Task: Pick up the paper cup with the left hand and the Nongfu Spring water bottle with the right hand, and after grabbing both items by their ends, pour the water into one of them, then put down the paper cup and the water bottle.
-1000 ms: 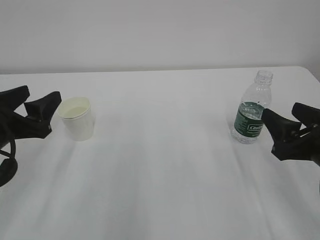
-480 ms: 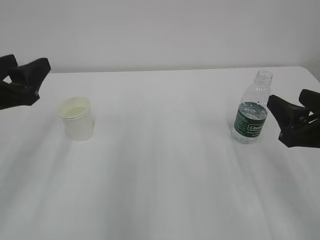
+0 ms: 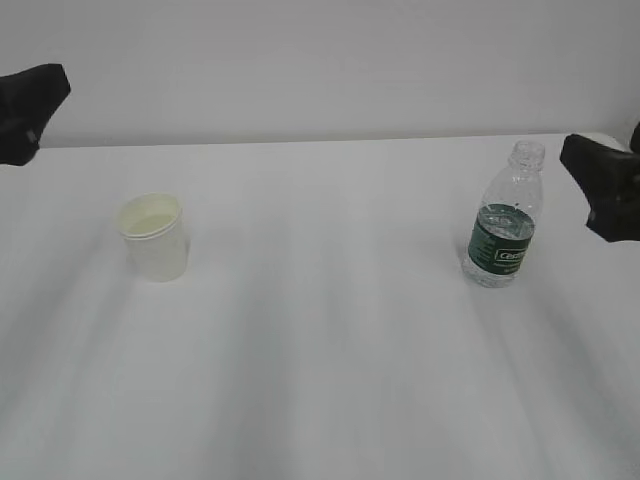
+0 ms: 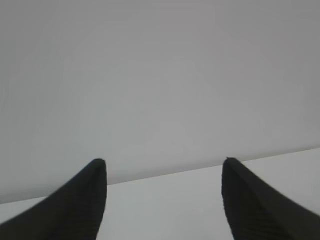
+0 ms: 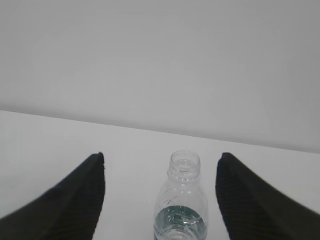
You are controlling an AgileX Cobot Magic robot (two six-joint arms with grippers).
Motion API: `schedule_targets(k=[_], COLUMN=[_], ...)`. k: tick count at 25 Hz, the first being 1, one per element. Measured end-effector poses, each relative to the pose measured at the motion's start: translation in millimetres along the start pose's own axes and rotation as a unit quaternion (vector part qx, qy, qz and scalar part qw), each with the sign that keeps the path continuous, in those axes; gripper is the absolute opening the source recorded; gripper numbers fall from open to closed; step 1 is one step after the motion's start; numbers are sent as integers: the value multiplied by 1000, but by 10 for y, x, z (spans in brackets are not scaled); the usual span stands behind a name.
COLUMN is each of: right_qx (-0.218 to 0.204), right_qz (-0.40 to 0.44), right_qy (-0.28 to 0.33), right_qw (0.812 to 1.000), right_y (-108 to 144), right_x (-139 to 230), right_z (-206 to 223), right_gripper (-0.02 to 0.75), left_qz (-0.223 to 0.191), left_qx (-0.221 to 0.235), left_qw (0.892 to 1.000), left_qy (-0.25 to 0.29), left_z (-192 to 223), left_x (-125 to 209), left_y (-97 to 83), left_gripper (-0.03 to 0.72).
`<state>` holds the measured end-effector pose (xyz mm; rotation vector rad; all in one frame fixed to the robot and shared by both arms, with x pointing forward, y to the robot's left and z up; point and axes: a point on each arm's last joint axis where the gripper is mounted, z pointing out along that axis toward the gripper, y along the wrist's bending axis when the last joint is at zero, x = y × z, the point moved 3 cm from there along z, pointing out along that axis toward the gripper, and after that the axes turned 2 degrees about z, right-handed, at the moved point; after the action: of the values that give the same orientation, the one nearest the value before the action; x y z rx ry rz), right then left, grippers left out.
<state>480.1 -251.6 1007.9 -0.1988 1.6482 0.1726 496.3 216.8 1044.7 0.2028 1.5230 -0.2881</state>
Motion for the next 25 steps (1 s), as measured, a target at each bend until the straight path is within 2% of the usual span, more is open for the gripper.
schedule_targets(k=[13,25], right_qx=[9,18], right_qz=[-9,-14], right_qy=[-16,-39], right_qw=[1000,999], right_y=[-5,-3], right_x=[-276,-467], right_z=[-248,-538], right_gripper=[527,527], left_qz=[0,32], left_qx=[2,12], left_qw=[1000,999], left_qy=[-13,-13], left_z=[-312,-762], left_x=[-322,-579], left_y=[-16,-50], left_gripper=[513,513])
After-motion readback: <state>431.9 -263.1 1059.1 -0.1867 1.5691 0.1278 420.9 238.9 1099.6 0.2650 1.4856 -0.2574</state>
